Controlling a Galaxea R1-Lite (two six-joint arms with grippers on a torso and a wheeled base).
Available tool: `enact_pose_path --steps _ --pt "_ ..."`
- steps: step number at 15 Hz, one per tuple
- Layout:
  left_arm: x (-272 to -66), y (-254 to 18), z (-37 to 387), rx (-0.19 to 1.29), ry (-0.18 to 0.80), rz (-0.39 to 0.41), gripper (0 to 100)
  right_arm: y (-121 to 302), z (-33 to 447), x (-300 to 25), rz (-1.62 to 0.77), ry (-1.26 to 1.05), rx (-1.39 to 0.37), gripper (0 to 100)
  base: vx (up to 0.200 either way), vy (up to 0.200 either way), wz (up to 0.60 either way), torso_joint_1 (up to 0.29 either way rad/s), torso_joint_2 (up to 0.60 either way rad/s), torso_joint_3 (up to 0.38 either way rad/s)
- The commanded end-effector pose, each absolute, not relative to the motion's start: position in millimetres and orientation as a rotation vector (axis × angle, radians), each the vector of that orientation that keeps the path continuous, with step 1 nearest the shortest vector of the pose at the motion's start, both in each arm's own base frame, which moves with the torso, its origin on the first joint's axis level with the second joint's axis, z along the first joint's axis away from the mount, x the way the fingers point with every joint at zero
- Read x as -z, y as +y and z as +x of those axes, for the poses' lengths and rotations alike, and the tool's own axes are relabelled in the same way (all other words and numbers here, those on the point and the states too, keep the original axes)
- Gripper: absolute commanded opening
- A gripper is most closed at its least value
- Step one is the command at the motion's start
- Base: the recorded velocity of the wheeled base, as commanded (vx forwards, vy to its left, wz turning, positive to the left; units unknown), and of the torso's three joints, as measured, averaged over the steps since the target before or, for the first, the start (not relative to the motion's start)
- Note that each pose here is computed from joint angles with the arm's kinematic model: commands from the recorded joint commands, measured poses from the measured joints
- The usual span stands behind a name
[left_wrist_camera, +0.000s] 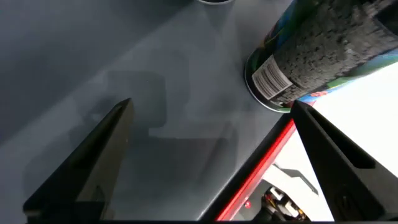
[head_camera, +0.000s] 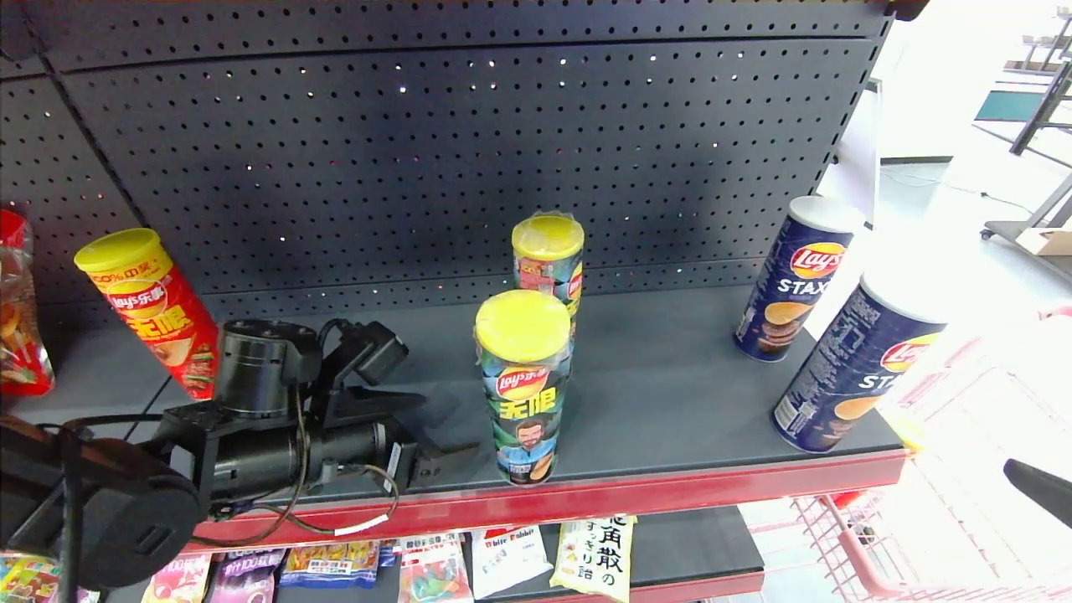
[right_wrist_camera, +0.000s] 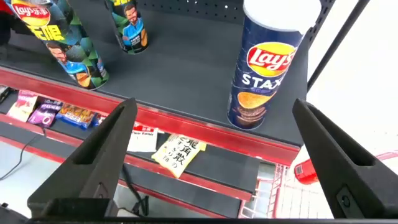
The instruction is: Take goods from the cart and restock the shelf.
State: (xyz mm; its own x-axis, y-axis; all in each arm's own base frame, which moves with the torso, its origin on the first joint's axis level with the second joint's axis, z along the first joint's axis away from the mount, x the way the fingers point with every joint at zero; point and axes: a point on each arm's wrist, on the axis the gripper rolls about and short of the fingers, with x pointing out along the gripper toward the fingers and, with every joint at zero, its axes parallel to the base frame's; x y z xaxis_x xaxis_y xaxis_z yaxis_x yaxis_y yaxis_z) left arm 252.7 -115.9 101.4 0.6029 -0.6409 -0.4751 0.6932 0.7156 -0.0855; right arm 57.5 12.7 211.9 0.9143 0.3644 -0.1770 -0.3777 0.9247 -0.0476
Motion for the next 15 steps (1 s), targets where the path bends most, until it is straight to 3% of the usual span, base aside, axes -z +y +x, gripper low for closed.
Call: enact_pose_path --steps 1,15 --pt "-95 -118 258 0.774 0.523 0.111 100 13 58 -211 -0.081 0.170 -0.382 100 0.000 0.000 0.00 0.000 0.00 0.000" --pt "-88 -133 274 0.799 0.528 0.117 100 12 58 -208 -0.081 0.182 -0.353 100 0.000 0.000 0.00 0.000 0.00 0.000"
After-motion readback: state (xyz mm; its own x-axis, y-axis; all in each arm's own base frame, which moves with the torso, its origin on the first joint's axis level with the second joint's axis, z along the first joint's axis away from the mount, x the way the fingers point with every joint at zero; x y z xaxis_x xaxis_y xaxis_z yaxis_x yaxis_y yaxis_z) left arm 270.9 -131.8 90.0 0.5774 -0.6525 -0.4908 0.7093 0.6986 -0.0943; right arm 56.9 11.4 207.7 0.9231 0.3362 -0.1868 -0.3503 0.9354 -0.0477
